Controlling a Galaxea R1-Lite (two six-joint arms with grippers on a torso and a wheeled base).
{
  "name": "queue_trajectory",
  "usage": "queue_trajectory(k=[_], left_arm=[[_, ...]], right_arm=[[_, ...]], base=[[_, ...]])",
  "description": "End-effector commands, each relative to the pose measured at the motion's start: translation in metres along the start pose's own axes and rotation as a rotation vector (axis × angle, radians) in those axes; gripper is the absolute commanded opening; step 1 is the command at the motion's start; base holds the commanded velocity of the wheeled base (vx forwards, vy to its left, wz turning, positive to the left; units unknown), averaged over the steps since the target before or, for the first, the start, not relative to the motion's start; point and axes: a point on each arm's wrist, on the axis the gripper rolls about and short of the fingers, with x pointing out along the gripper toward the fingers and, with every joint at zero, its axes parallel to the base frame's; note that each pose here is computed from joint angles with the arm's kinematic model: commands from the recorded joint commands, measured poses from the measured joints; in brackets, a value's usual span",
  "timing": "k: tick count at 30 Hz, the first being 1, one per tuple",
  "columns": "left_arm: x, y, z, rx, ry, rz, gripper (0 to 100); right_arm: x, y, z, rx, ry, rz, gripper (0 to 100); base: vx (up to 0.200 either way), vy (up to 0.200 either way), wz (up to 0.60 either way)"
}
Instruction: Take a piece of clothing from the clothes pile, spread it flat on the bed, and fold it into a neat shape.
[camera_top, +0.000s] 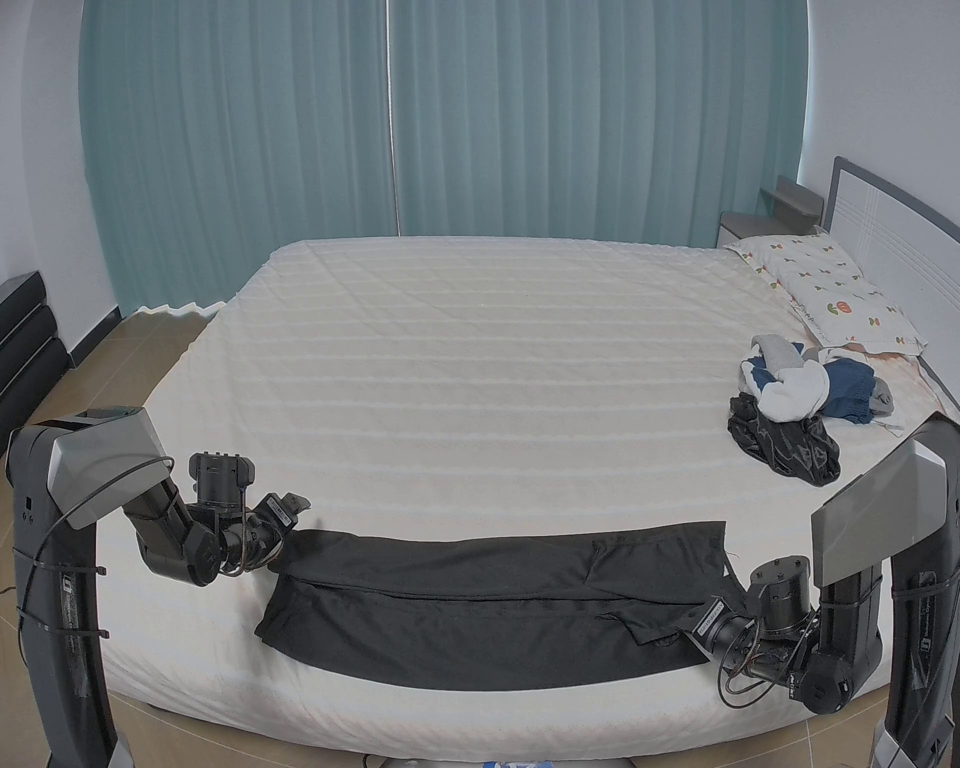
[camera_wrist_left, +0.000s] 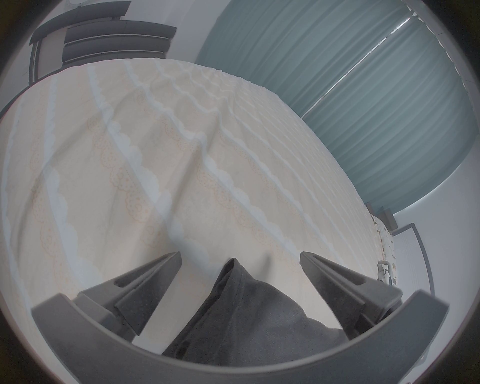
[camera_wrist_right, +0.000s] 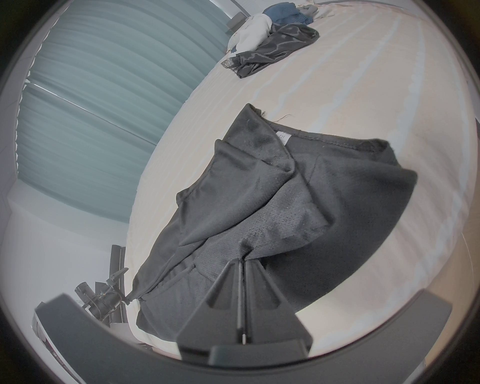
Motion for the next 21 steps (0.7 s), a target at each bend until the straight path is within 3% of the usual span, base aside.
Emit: queue_trajectory(k=[1,12,21], left_arm=[[0.0,0.0,0.0,0.001,0.0,0.0,100],[0.001,0.001,-0.001,0.001,0.001,0.001,100],[0.0,0.0,0.0,0.001,0.001,0.001,100]], right_arm=[[-0.002,0.001,-0.003,-0.008,-0.004,-0.001,0],[-0.029,0.008,-0.005,-0.026,0.005,0.027,0],[-0.037,0.001,-0.012,-0.049,0.042,-0.009,0]], base=[[0.0,0.0,0.0],[0.0,0.0,0.0],[0.0,0.0,0.0]])
